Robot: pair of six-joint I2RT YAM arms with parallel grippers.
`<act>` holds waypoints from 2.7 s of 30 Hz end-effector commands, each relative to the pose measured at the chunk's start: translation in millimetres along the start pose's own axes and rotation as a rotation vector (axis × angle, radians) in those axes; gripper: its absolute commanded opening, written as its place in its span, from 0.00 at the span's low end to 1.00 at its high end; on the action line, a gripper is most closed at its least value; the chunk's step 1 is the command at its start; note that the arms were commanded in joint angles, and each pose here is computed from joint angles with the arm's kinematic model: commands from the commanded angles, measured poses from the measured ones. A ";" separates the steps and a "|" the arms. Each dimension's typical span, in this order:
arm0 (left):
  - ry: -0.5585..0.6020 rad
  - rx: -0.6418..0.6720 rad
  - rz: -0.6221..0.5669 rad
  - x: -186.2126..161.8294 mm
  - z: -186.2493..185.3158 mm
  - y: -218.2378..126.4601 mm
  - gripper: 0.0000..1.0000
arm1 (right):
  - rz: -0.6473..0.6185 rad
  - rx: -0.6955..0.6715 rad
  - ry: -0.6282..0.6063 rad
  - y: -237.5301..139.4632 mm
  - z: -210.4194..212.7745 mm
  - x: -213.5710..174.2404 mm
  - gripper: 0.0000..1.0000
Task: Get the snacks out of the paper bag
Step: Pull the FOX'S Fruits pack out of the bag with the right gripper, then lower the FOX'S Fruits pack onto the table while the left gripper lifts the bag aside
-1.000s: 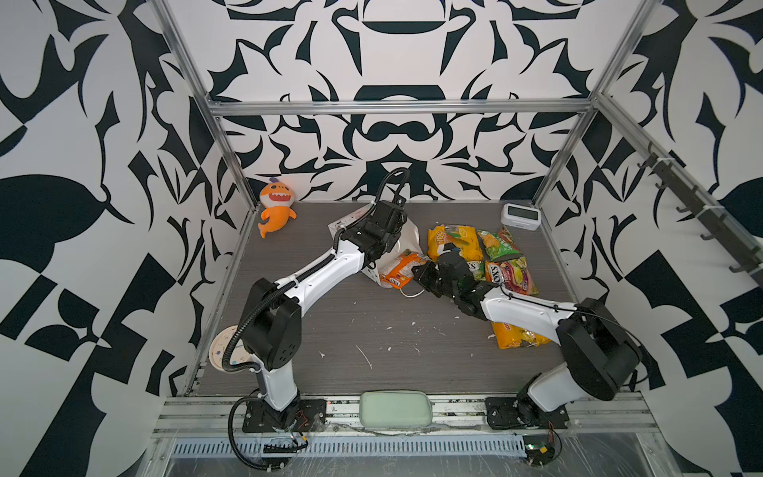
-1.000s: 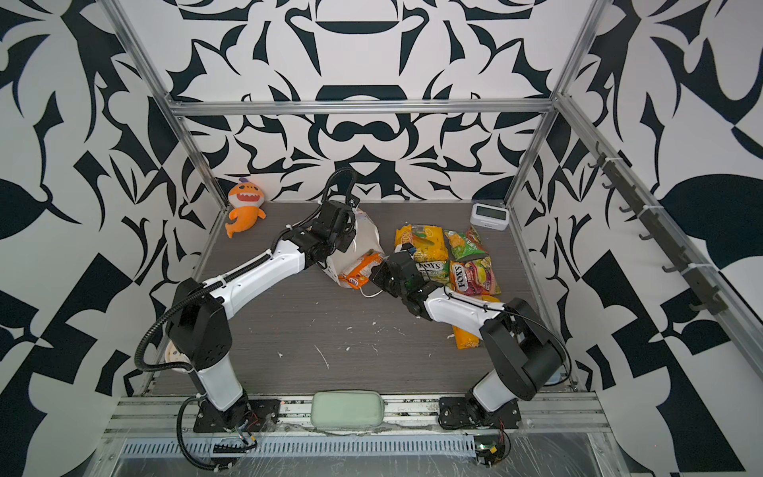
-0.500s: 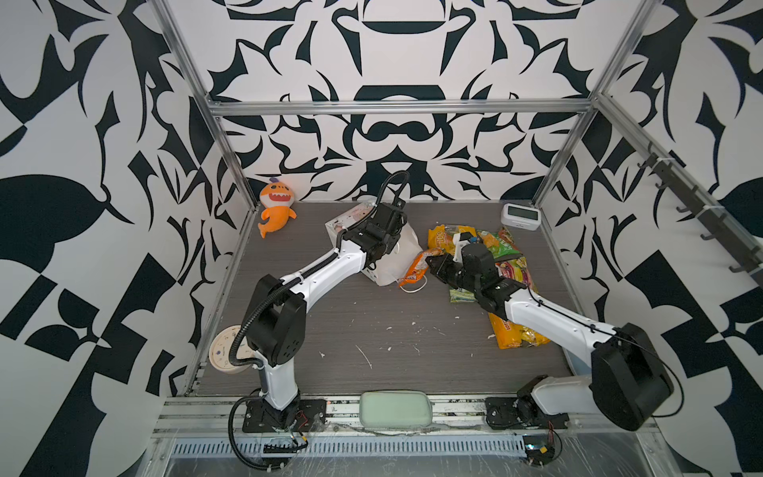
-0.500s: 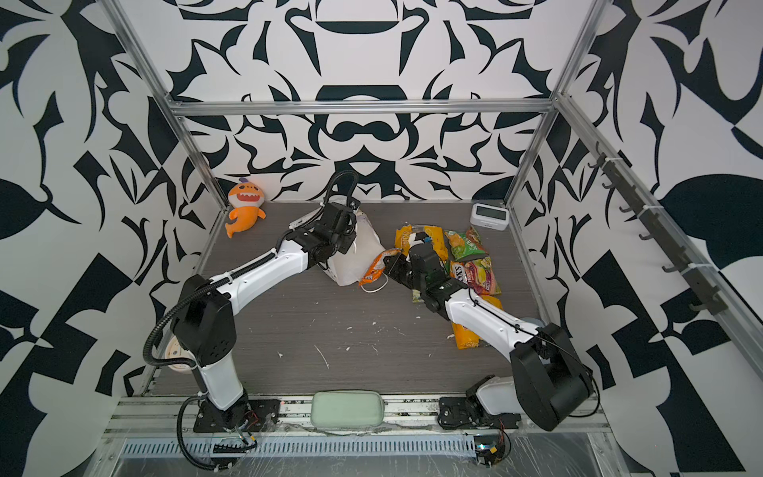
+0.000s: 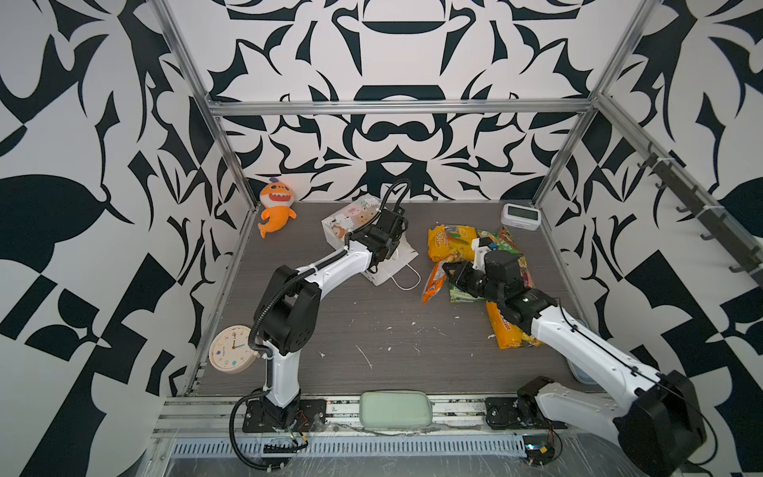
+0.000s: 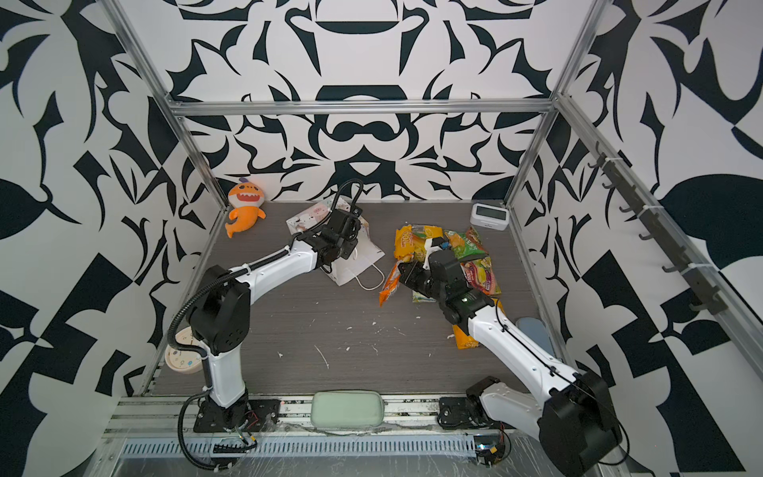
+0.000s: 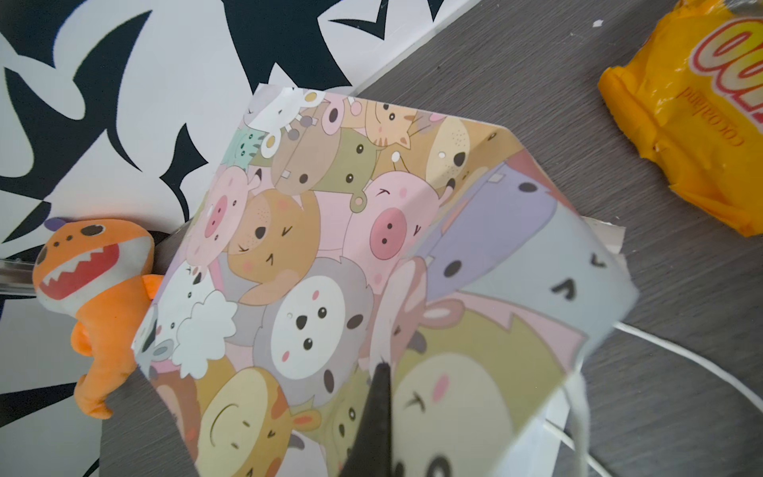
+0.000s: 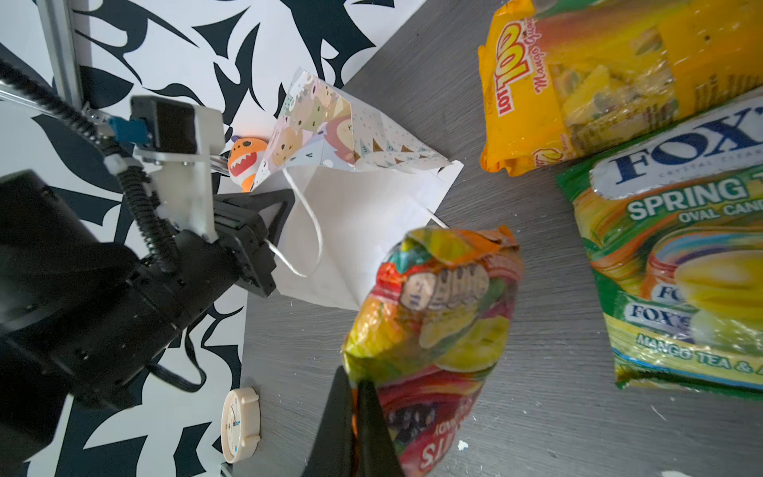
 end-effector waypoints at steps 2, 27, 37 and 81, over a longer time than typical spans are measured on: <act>-0.048 0.018 0.005 8.9 15.7 -13.0 0.00 | 0.026 0.085 -0.092 -20.0 18.3 -5.6 0.00; -0.762 -0.451 0.107 -22.6 83.0 -132.1 0.00 | 0.316 0.056 -0.116 -39.8 -34.6 -61.1 0.00; -0.917 -0.489 0.196 -54.0 66.7 -103.1 0.01 | 0.291 -0.429 -0.376 -33.9 -71.6 -57.8 0.42; -0.713 -0.401 -0.069 -37.4 107.9 -161.2 0.58 | 0.381 -0.438 -0.227 28.0 -135.2 -103.4 0.36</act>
Point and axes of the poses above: each gripper's point midway between its finger pads, its own y axis out along the fingers, its own z axis along the line the jaws close on, x = y × z, the point moved 2 cm from there along -y, back along the fingers, and after that the axes turned 3 degrees about y, right-handed, at the moved point
